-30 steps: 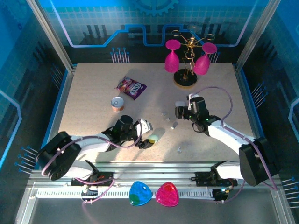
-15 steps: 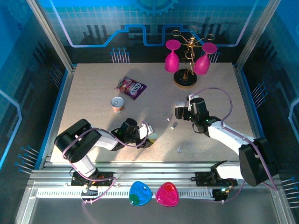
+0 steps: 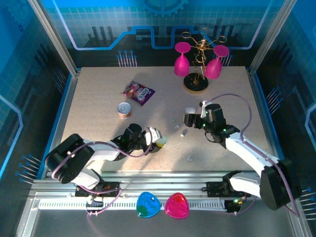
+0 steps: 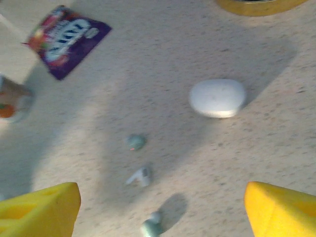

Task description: Insert wireless bluetooth earbuds into charging case

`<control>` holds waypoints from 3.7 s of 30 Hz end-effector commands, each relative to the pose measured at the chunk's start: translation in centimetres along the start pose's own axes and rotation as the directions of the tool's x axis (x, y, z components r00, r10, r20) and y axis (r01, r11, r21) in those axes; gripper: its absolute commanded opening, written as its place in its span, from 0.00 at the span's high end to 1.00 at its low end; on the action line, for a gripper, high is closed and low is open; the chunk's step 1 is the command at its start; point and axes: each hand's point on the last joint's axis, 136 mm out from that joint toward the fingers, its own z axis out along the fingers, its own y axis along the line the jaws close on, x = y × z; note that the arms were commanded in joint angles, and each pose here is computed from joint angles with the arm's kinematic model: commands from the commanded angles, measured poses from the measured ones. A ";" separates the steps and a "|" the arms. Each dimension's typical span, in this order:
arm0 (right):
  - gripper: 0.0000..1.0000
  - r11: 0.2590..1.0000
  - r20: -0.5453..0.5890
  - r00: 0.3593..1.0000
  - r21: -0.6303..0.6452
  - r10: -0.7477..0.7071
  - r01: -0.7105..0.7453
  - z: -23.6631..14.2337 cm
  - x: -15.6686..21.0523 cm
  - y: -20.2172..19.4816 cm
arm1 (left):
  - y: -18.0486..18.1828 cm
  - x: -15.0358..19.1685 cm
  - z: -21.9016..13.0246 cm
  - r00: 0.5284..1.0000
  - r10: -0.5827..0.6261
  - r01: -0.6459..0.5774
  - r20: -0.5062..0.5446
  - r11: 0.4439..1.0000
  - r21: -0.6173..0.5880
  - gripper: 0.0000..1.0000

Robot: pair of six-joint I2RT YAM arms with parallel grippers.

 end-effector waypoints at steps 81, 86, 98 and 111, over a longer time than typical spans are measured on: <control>0.82 0.264 -0.471 0.773 -0.752 0.425 -0.604 -10.5 -3.2 14.0 | -1.3 -20.9 -5.7 0.741 0.126 -0.191 0.660 0.981 0.027 0.70; 0.61 0.283 -0.448 0.787 -0.760 0.424 -0.585 -10.7 -3.4 13.9 | -1.0 -20.9 -5.7 0.755 0.104 -0.169 0.647 0.985 0.039 0.73; 0.19 0.720 -0.032 0.983 -0.676 0.183 -0.156 -10.2 -2.8 10.9 | 0.4 -20.0 -6.0 0.818 -0.113 0.013 0.564 0.984 0.180 0.74; 0.11 0.765 0.200 0.927 -0.523 -0.318 0.375 -11.9 -1.8 13.2 | -1.3 -20.3 -7.1 0.821 -0.136 -0.034 0.555 0.958 0.285 0.76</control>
